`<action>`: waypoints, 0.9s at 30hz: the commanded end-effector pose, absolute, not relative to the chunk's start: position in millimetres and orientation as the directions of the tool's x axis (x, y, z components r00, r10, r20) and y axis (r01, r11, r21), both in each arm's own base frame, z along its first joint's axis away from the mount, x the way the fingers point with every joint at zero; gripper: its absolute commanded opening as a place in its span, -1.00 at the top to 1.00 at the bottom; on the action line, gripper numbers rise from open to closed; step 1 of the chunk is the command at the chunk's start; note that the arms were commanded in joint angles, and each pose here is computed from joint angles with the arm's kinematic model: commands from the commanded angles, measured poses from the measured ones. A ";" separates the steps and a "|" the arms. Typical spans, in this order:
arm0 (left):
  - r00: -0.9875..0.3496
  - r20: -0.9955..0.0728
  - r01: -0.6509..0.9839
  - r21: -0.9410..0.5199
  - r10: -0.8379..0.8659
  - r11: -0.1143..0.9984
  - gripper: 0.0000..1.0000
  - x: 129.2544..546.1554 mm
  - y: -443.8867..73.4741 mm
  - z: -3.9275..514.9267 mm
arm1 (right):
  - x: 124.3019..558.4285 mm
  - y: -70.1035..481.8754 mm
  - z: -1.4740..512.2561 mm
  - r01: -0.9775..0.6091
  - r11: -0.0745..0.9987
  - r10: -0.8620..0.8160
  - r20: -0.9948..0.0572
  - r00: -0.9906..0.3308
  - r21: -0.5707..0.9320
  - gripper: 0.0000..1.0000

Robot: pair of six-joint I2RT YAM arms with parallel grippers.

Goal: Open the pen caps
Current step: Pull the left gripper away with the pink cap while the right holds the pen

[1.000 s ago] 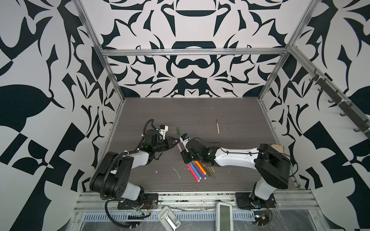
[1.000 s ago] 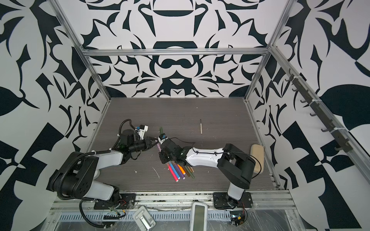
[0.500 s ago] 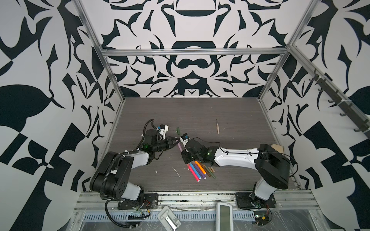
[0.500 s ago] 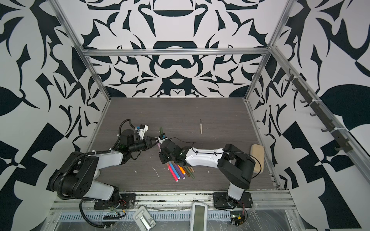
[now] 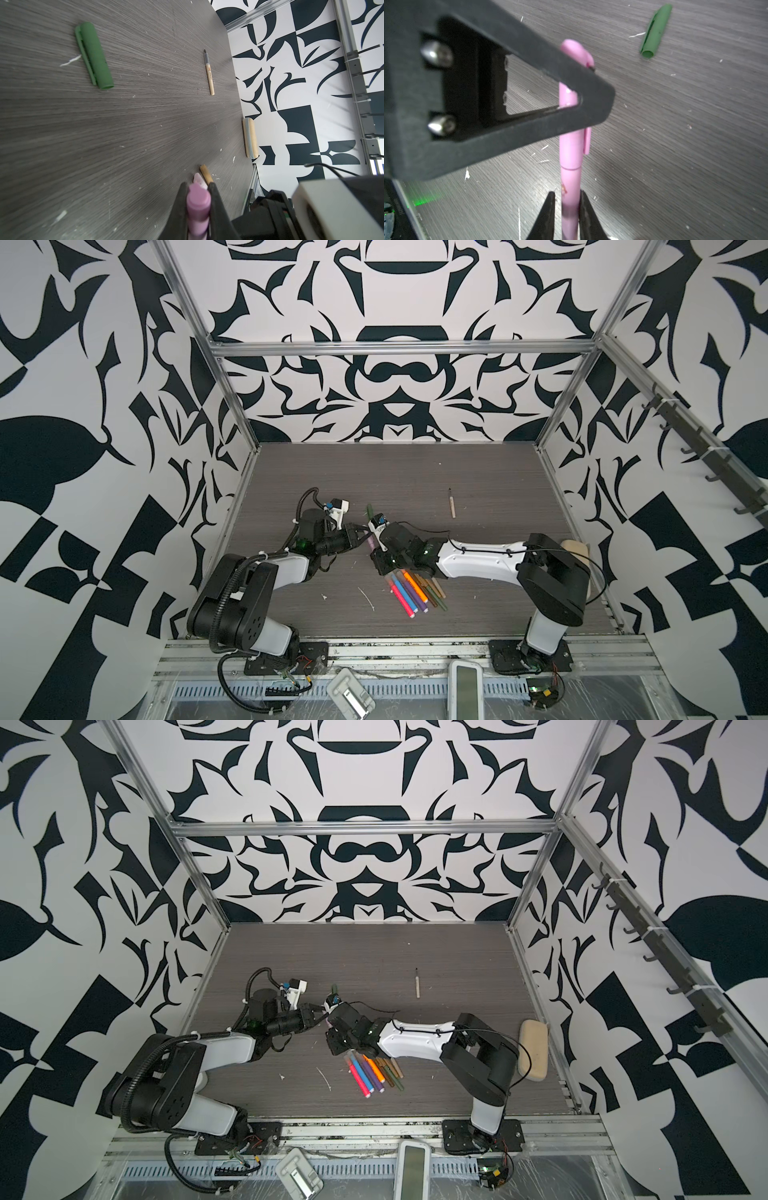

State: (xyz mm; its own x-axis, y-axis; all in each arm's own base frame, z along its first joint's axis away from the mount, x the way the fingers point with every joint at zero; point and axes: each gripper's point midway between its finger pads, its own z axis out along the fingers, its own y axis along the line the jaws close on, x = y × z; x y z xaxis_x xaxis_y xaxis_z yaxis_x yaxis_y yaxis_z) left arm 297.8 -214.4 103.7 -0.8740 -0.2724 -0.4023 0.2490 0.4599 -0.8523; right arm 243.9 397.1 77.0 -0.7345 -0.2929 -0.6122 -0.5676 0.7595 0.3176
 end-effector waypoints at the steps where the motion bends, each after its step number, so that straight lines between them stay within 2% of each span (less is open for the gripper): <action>1: -0.871 -0.418 0.276 -0.852 -0.260 0.444 1.00 296.1 -216.8 106.4 | 248.2 408.4 97.0 -0.583 0.736 -0.271 -0.639 -0.720 0.345 0.51; 6: -0.872 -0.416 0.276 -0.854 -0.259 0.442 1.00 295.8 -217.0 106.3 | 253.4 404.7 99.1 -0.577 0.746 -0.264 -0.647 -0.715 0.333 0.55; 9: -0.872 -0.414 0.273 -0.854 -0.259 0.444 1.00 296.1 -217.1 105.3 | 255.3 404.0 103.0 -0.578 0.746 -0.262 -0.651 -0.712 0.331 0.94; 10: -0.874 -0.411 0.268 -0.854 -0.261 0.445 1.00 296.5 -217.0 104.8 | 254.7 403.8 103.3 -0.579 0.746 -0.265 -0.651 -0.712 0.329 1.00; 14: -0.879 -0.370 0.193 -0.852 -0.299 0.486 1.00 315.2 -205.0 103.7 | 245.7 397.6 101.4 -0.576 0.743 -0.277 -0.627 -0.728 0.341 1.00; 19: -0.856 -0.367 0.084 -0.793 -0.364 0.604 1.00 366.3 -173.4 119.9 | 204.4 371.6 103.1 -0.561 0.755 -0.277 -0.611 -0.742 0.340 1.00; 23: -0.847 -0.382 0.072 -0.771 -0.369 0.633 1.00 408.9 -168.3 148.4 | 166.3 354.5 94.4 -0.552 0.749 -0.274 -0.587 -0.762 0.367 1.00; 27: -0.836 -0.404 0.077 -0.756 -0.370 0.650 1.00 437.8 -169.4 173.9 | 154.2 338.2 90.7 -0.530 0.764 -0.249 -0.590 -0.768 0.368 1.00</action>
State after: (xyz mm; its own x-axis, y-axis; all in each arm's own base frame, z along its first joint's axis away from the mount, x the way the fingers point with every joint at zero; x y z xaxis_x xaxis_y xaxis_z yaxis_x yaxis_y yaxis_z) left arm 438.2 -171.7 188.4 -0.8006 -0.3919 -0.4532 0.1552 0.5950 -0.7886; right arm 147.1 350.4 86.1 -0.7477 -0.3236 -0.5798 -0.5911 0.7221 0.3593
